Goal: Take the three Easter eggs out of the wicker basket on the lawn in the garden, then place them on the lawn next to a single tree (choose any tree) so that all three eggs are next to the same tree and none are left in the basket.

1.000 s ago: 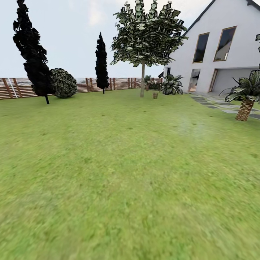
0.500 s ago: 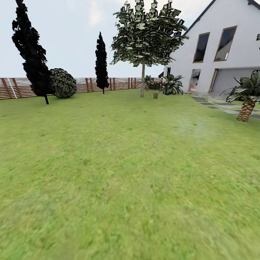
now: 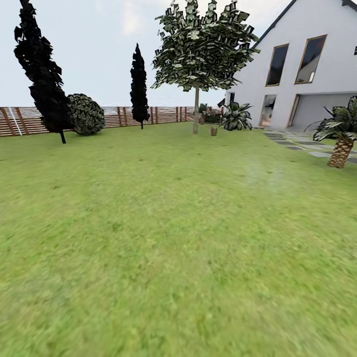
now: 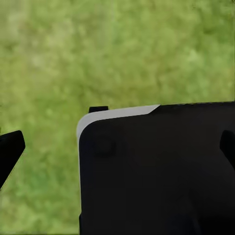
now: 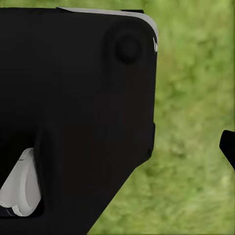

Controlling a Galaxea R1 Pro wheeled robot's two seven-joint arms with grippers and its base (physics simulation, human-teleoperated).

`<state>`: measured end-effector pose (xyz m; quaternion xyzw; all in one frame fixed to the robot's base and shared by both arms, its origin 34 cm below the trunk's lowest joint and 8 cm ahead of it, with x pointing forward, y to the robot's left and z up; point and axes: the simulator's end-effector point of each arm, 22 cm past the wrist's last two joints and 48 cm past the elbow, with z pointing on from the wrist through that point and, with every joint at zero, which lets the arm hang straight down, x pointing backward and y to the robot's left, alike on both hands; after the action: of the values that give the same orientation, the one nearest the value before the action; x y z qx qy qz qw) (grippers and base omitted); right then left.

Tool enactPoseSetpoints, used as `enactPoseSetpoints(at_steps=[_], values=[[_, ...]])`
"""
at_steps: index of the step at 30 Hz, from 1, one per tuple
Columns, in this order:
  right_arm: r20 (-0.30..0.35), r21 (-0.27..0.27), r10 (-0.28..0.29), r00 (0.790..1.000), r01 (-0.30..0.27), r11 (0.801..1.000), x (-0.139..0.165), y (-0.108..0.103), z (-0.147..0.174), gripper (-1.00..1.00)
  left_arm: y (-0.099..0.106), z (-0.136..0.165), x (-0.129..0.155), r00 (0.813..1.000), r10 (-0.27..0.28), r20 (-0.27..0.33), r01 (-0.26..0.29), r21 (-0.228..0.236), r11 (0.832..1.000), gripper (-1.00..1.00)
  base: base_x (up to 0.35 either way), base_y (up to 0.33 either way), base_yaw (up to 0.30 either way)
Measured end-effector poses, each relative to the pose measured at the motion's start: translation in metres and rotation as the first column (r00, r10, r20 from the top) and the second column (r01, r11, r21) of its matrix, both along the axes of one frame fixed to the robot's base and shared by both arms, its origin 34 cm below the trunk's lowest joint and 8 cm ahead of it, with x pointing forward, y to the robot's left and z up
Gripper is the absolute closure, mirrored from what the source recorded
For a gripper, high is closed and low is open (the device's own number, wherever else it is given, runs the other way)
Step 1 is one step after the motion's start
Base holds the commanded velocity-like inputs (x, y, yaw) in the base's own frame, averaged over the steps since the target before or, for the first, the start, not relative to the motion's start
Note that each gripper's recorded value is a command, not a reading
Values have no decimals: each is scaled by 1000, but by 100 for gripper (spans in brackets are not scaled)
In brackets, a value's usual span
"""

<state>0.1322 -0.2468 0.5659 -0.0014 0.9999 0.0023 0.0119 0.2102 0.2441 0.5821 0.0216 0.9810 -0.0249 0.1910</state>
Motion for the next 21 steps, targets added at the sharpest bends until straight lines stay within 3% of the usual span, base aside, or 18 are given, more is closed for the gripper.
enactPoseSetpoints(at_steps=[21], values=[[0,0,0,1000,0,1000,0,0,0,-100,-1,0,-1,1000,0,-1,0,-1,1000,-100,331,0,0]])
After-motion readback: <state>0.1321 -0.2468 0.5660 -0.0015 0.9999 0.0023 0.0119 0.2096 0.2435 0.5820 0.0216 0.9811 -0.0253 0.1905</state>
